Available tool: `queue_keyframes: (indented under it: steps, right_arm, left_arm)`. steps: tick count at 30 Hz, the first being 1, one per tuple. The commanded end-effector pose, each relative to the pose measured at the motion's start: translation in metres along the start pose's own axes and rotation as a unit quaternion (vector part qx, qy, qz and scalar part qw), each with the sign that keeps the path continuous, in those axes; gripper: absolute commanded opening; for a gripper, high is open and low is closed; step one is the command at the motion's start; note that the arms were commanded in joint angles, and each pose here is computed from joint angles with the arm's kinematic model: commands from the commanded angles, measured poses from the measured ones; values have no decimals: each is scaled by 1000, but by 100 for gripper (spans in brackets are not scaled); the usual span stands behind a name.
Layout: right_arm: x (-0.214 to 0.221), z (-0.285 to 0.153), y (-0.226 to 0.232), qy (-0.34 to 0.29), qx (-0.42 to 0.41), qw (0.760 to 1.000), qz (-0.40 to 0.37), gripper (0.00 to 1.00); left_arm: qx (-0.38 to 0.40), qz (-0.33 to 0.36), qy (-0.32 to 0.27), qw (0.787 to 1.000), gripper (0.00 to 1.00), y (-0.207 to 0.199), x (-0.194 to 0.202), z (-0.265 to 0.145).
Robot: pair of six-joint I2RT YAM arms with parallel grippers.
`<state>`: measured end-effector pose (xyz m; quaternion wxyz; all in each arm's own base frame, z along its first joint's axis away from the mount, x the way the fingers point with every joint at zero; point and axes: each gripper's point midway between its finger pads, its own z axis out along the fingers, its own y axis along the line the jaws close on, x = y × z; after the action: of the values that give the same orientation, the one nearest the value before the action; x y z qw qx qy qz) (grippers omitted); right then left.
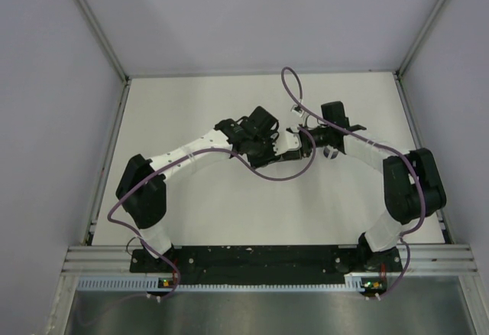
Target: Sort the pills into containers
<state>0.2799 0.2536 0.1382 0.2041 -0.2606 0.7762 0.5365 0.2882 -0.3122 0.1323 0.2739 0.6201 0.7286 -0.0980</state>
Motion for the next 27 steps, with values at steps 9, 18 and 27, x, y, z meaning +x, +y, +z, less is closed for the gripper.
queue_keyframes:
  steps: [9, 18, 27]
  right_arm:
    - [3, 4, 8, 8, -24, 1000, -5, 8]
    - [-3, -1, 7, -1, -19, 1000, -9, 0]
    - [-6, -7, 4, -10, -14, 1000, -7, 0]
  left_arm:
    - [-22, -3, -33, 999, 2, 11, -23, -8]
    - [-13, 0, -29, 999, 66, 6, -17, -5]
    - [-2, 6, -26, 1000, 99, 1, -12, -6]
